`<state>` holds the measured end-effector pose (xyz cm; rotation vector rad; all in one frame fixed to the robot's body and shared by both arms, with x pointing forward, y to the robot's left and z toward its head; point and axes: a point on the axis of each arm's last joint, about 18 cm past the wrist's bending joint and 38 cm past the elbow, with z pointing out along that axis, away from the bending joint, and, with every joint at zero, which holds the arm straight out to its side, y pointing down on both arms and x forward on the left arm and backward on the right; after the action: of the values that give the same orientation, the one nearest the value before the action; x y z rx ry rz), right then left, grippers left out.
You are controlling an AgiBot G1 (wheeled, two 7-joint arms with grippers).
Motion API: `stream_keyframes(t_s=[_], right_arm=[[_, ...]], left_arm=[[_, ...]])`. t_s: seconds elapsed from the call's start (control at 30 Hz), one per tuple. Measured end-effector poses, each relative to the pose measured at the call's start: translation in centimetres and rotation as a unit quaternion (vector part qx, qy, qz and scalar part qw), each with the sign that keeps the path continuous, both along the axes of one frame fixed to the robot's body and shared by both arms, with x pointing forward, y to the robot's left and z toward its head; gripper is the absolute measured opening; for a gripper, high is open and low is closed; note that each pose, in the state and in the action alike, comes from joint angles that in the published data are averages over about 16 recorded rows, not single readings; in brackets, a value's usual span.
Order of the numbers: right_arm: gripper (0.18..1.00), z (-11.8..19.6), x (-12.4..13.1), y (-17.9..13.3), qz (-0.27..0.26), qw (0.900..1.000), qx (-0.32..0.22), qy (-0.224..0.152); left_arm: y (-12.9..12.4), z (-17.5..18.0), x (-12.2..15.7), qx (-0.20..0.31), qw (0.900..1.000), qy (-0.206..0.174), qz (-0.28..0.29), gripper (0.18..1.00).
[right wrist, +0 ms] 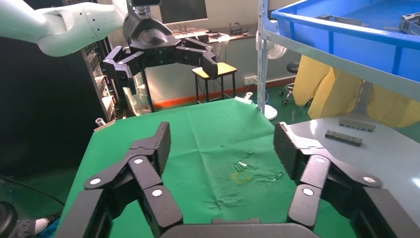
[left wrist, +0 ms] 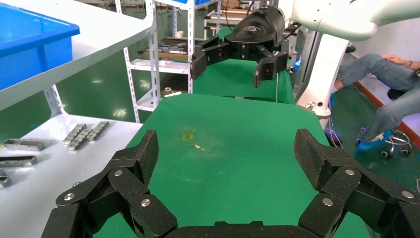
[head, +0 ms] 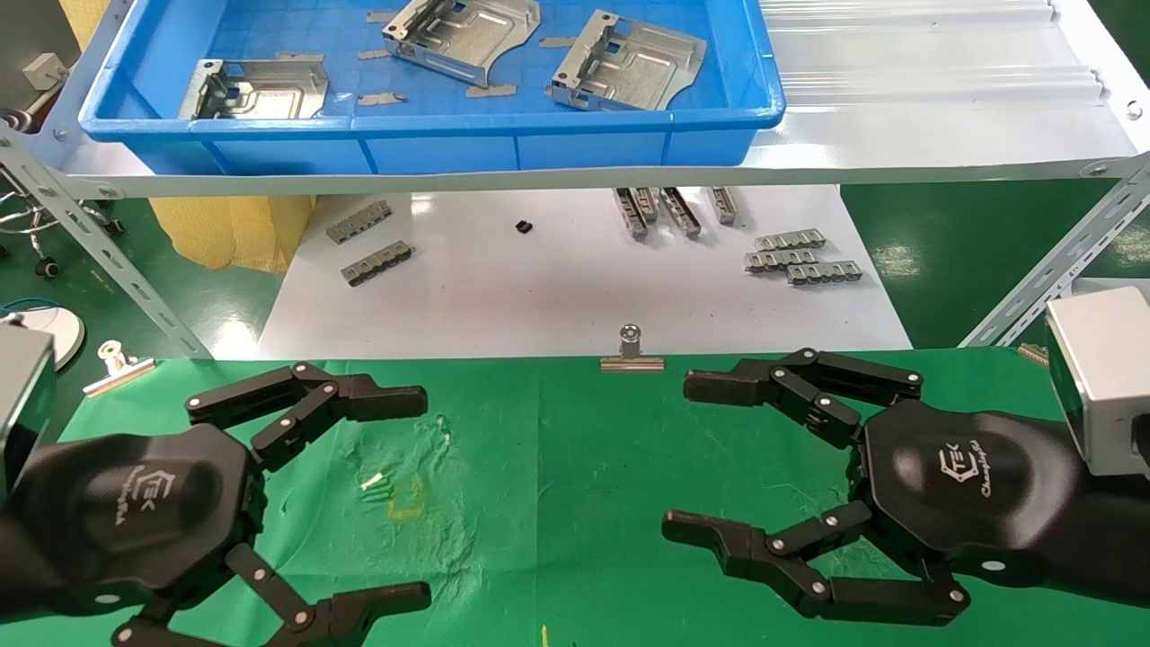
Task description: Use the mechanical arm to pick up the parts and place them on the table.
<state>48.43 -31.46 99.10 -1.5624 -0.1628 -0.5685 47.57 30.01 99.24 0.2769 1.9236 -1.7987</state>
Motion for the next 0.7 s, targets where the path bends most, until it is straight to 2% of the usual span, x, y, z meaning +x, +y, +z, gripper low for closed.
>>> stream_keyframes(t_s=[0.27,0.53,0.7], right_arm=[[0.7,0.0,0.0,0.0,0.0,1.0,0.0,0.0],[0.5,0.0,0.0,0.0,0.0,1.0,0.0,0.0],[0.394,0.0,0.0,0.0,0.0,1.0,0.0,0.0]], left_arm=[[0.0,0.0,0.0,0.0,1.0,0.0,0.0,1.001],[0.0,0.2,0.0,0.001,1.0,-0.004,0.001,1.001],[-0.1,1.7,0.3,0.003,0.9996,-0.027,0.008,1.001]])
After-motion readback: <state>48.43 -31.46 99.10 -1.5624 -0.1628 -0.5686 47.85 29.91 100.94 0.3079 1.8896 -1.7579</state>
